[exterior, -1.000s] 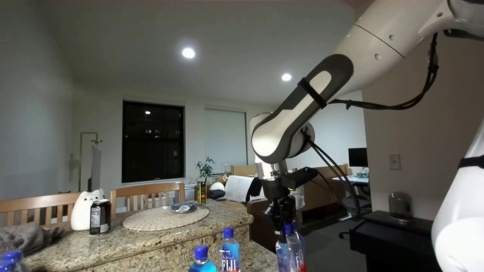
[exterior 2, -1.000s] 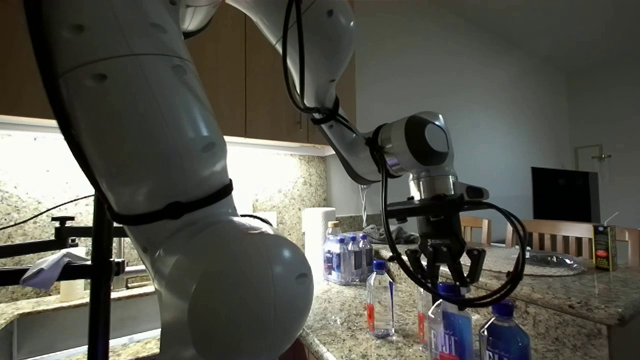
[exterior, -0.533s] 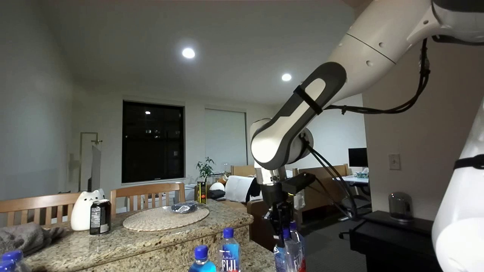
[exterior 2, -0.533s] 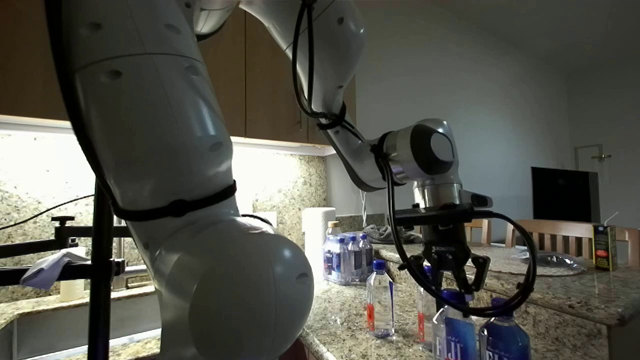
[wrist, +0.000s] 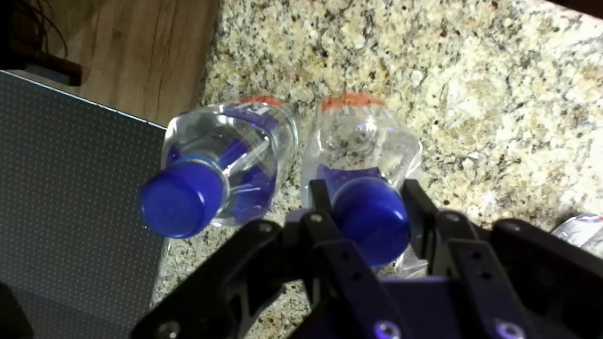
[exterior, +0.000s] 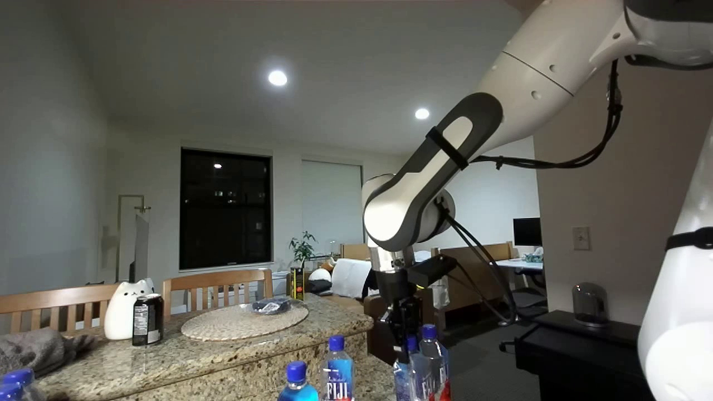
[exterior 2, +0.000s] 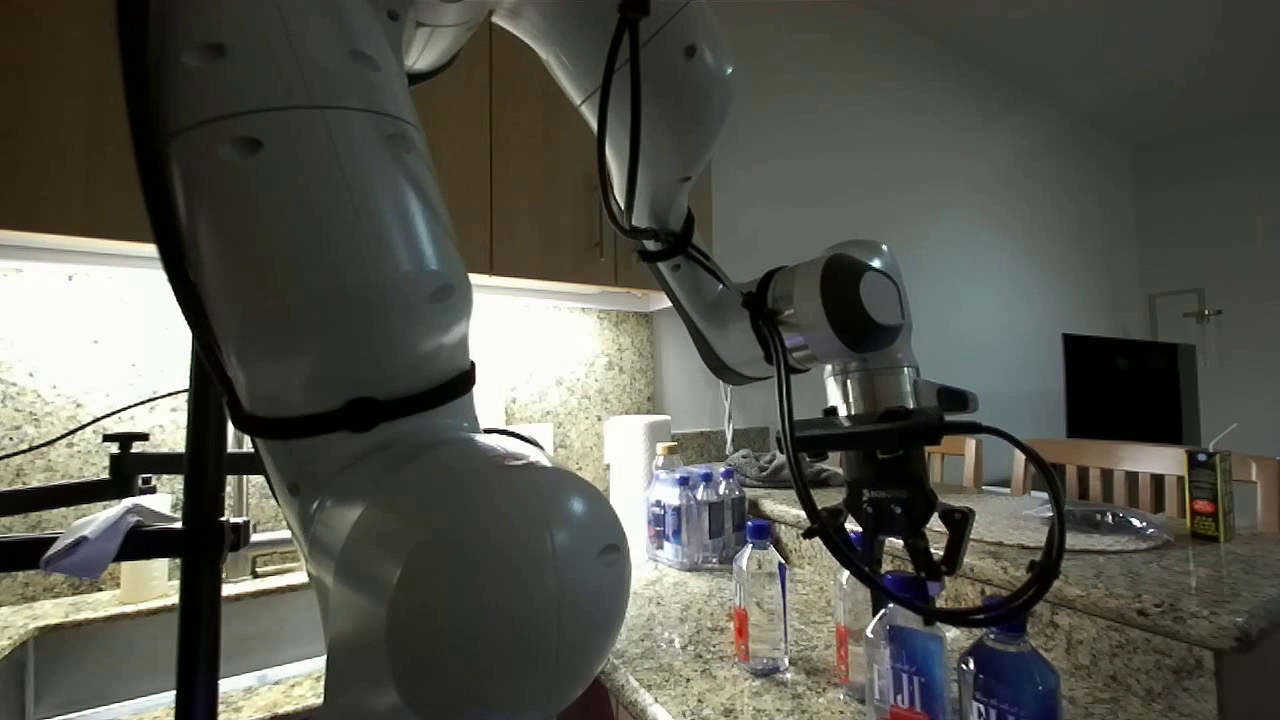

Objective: Arrange the water bottles in a straight line.

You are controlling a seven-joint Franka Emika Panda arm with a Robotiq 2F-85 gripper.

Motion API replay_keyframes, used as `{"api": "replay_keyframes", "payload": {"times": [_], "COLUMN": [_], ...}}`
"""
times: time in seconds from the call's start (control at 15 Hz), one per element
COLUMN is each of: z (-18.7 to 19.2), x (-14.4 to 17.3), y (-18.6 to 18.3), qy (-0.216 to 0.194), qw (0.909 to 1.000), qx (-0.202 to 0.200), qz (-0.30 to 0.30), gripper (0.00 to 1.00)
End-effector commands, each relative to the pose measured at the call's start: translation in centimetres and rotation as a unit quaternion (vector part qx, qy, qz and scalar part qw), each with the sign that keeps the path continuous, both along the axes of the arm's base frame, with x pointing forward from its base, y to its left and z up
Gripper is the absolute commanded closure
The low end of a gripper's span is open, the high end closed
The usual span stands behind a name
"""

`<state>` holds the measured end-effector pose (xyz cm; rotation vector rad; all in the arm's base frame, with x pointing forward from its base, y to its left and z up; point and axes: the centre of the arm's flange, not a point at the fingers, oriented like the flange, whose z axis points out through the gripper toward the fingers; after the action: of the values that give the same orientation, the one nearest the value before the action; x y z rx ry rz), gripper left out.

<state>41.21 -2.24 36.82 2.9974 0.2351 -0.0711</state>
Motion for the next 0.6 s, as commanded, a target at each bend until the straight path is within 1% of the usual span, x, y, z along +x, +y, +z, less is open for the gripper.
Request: {"api": "replay_keyframes", "payload": {"times": [0.0,0.2,0.53], "z": [-0.1,-0.2,-0.4], "x": [0.9,0.9,0.6], "y": [-1.2,-2.0,-2.3], "qy": [-0.008,-0.012,-0.014], "qw": [0.9999,0.9997,0.9995], "qx": [0.007,0.009,0.015], "qz": [-0.009,-0.019,-0.025], "gripper": [0.84,0.84,0.84]}}
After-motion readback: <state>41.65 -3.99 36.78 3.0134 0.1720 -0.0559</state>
